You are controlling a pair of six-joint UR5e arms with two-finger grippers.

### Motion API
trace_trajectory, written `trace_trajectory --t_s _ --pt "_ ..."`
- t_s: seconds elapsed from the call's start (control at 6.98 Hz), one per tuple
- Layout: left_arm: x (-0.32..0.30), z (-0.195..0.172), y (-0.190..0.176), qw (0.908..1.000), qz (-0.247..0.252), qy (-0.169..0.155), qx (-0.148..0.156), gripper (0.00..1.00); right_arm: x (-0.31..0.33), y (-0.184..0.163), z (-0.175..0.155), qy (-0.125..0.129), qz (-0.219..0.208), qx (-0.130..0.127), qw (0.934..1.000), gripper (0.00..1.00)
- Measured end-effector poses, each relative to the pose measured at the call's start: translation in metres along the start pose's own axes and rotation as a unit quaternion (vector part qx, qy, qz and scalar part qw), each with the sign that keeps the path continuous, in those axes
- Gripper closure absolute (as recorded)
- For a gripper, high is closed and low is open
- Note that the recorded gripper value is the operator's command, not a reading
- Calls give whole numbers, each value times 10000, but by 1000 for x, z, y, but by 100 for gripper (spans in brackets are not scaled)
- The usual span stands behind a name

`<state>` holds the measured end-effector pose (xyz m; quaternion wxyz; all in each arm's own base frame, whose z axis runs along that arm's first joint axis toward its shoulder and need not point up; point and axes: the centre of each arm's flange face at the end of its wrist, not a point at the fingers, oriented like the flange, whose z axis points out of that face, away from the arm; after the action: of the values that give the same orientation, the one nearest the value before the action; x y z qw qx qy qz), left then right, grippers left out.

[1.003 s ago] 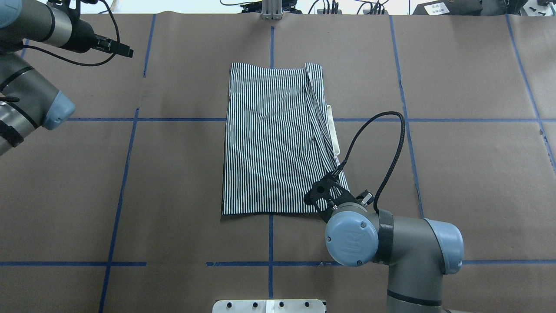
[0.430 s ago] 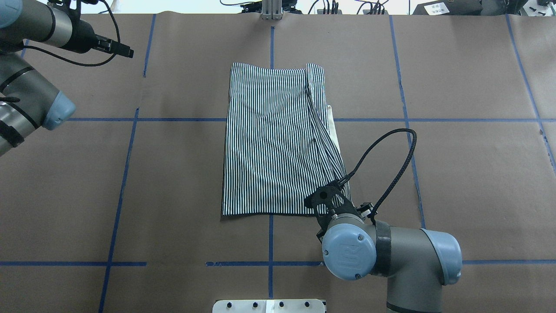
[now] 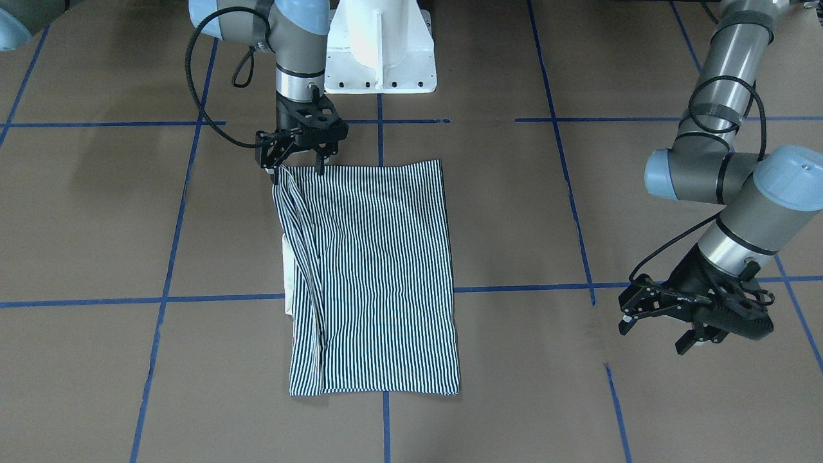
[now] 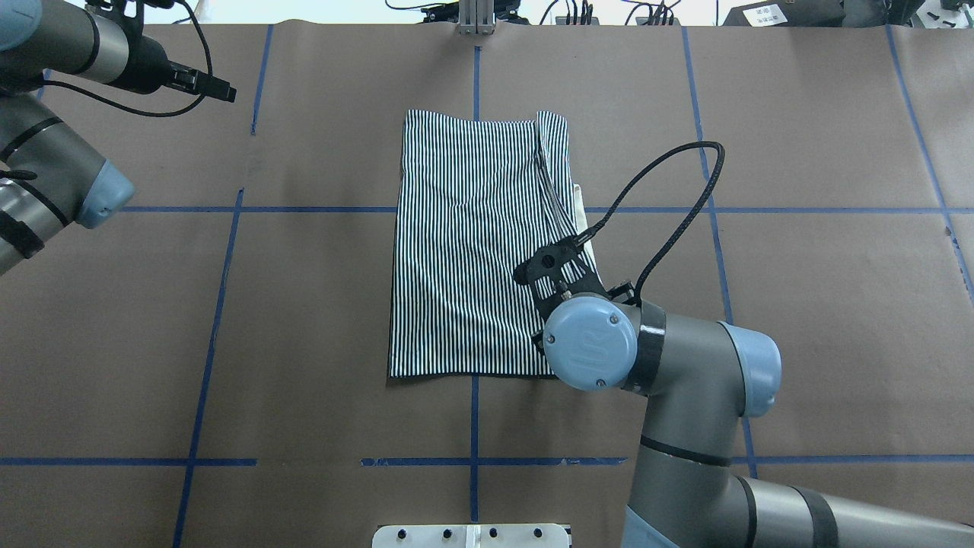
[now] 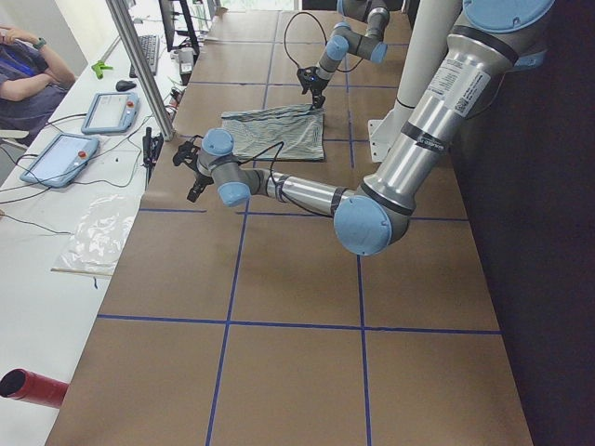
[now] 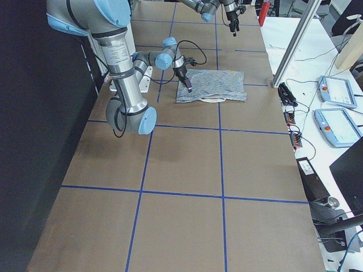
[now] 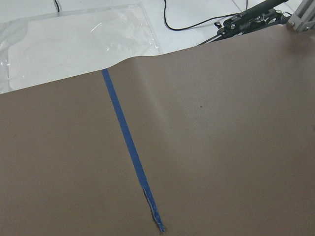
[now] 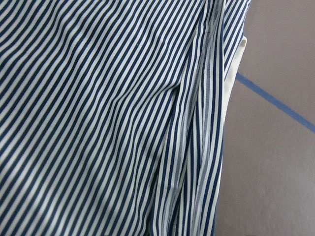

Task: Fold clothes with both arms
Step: 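Move the right gripper along the side edge toward the collar end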

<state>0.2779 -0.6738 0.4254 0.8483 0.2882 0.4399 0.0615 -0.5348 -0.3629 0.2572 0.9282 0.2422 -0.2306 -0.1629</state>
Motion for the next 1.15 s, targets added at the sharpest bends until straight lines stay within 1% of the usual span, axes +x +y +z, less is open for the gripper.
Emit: trace_trajectory --t_s 0.14,0.29,0.43,0.72,1.15 --pt "0 0 0 10000 -1 2 -3 0 3 -27 15 -12 -44 -21 10000 13" --pt "1 1 1 10000 -5 2 -6 0 3 -46 27 -16 -112 -105 9999 15" --pt "0 1 1 10000 -9 0 -11 0 3 -51 35 -60 -258 -223 9994 16" --pt "-1 1 2 10000 -15 -6 -19 0 8 -42 49 -111 -597 -462 9971 17" --pt "-1 2 3 10000 -13 -6 -29 0 17 -30 61 -60 -744 -593 9954 18"
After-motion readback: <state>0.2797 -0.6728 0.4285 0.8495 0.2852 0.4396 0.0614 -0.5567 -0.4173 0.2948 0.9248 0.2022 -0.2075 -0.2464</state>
